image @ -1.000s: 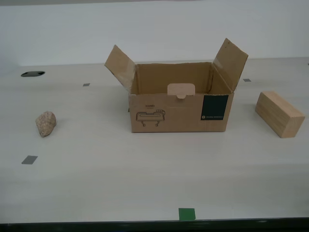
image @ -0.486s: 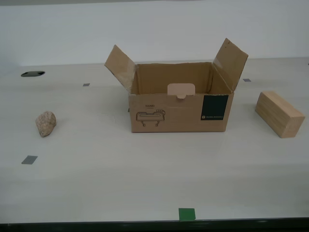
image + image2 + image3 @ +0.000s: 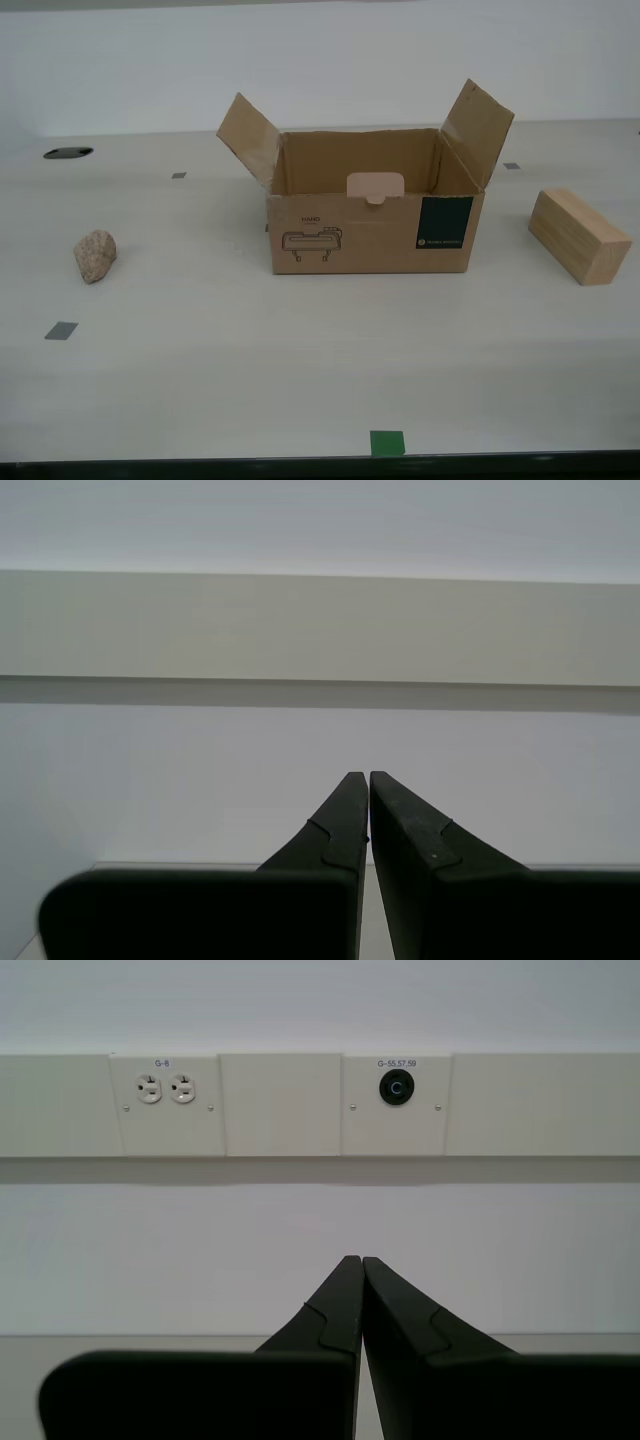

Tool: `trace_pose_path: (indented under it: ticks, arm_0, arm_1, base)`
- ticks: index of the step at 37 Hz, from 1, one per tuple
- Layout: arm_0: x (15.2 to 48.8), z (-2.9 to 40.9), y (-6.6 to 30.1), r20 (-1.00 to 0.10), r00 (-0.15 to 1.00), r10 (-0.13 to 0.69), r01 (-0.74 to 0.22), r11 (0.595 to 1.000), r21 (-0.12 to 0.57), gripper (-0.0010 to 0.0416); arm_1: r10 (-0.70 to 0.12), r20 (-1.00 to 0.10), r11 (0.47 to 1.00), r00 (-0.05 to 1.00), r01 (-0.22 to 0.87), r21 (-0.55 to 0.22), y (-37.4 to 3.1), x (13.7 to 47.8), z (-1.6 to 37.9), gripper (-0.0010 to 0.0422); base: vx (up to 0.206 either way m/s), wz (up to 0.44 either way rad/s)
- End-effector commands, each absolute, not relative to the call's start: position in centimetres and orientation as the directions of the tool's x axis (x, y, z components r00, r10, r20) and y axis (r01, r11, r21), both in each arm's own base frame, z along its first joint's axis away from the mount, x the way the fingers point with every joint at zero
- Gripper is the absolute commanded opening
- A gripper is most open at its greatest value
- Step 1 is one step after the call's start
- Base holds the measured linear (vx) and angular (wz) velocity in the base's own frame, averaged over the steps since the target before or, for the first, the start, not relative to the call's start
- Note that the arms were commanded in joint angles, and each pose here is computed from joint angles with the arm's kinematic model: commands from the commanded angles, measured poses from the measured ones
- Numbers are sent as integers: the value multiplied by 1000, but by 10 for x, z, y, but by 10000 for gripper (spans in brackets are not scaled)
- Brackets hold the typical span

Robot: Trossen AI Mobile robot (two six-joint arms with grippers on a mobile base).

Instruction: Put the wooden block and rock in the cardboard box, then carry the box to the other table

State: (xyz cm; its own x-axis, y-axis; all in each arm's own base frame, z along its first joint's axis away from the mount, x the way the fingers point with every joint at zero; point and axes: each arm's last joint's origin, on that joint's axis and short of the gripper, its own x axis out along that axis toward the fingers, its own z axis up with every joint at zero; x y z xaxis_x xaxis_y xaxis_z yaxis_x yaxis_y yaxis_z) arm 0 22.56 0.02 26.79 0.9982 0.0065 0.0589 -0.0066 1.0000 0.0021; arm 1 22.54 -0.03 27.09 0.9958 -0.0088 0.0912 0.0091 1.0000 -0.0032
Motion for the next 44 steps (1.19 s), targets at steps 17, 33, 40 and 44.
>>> trace_pose_path:
  ticks: [17, 33, 40, 44]
  arm_0:
    - [226, 269, 0, 65, 998, 7, -7, 1000, 2, 0]
    - [226, 269, 0, 64, 998, 7, -7, 1000, 2, 0]
    - [226, 269, 0, 65, 998, 7, -7, 1000, 3, 0]
    - [226, 269, 0, 65, 998, 7, -7, 1000, 2, 0]
  arm_1:
    - [-7, 97, 1000, 995, 7, -2, 0, 225, 272, 0]
    - [-6, 98, 1000, 995, 7, -2, 0, 225, 272, 0]
    - [-7, 98, 1000, 995, 8, -3, 0, 225, 272, 0]
    - [-7, 98, 1000, 995, 8, -3, 0, 225, 272, 0]
  base:
    - [0, 0]
    - [0, 0]
    - [0, 0]
    - [0, 0]
